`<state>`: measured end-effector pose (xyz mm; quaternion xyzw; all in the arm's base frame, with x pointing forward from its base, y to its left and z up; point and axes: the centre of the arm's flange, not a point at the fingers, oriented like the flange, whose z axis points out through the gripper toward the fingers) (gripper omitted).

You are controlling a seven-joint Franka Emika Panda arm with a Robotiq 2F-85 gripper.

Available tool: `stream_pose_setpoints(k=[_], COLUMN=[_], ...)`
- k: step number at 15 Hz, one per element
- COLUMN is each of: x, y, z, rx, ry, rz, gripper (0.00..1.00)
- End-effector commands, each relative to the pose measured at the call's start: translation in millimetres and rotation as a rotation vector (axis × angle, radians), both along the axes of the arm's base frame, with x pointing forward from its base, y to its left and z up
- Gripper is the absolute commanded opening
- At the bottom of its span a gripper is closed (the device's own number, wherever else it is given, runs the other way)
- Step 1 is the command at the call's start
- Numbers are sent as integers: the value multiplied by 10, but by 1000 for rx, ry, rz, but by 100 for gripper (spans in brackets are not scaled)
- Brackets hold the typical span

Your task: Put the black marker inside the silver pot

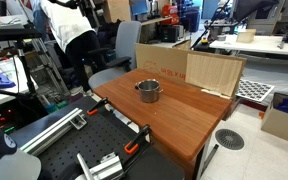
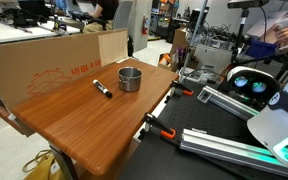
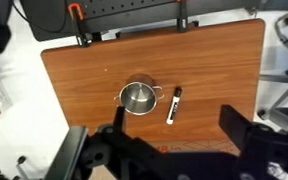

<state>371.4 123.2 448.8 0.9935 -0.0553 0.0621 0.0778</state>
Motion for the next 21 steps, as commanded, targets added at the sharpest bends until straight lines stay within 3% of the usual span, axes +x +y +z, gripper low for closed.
stream_pose_setpoints(k=[1,6,8,11,21], x=[127,367,514,715,1353], y=[-89,-235,-263,-263,-309], z=[-62,-110,-156,-262,-907], rx=[47,169,208,265,306], ry=[23,-28,-88,-102,-70], rz=[28,69,52,37,-30], gripper=[100,100,100,100,100])
